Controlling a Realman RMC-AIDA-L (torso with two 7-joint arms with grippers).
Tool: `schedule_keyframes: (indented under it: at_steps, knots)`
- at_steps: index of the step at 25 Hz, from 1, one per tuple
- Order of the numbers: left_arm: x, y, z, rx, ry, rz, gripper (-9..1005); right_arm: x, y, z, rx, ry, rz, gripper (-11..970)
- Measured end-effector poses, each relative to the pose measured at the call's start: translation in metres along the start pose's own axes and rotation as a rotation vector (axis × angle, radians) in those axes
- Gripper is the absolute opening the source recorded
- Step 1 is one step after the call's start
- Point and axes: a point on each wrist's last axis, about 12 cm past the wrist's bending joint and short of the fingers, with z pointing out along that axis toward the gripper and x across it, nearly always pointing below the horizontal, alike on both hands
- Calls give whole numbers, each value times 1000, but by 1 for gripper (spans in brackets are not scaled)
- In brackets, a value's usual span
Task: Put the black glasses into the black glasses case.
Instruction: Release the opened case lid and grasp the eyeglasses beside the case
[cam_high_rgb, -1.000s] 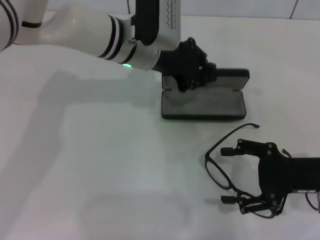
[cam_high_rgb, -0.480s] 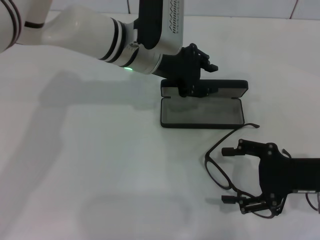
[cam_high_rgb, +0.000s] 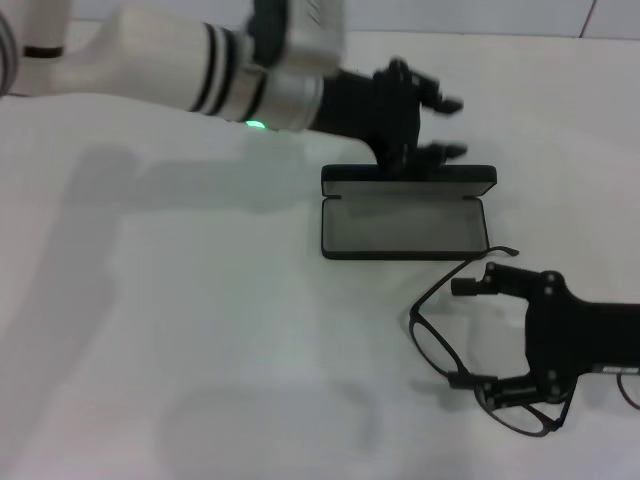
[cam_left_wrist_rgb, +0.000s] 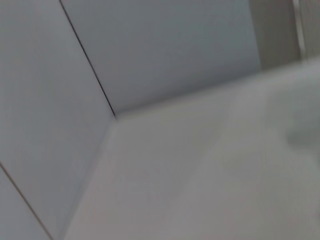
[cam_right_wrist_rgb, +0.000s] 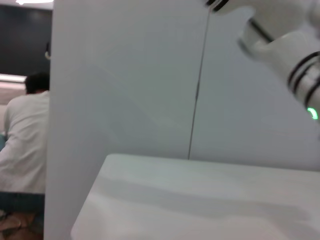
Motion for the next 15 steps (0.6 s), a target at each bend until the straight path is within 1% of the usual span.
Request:
schedule_keyframes:
  at_steps: [2,4,7,9,11,13,15]
  knots:
    - [0,-2,-12,-31,-100,-37,458,-3,-2,-1,2,-17,19,885]
    - [3,-8,-22,-53,-182,-66,459,-8,-5,-2,-7,-28,33,885]
    - [12,-20,-34,-102,-283,-126,459,-16,-12,-4,-27,-14,69,883]
    - [21,-28,-41,-144,-316,-177,458,-25,-20,-5,-44,11,103,882]
    - [27,-32,-45,-169,-326,-224,458,-36,-29,-5,-62,47,158,880]
    - [31,-35,-47,-174,-330,-282,457,-55,-40,-5,-83,127,216,879]
    - [34,-36,-49,-172,-332,-336,457,-73,-47,-3,-99,229,249,877]
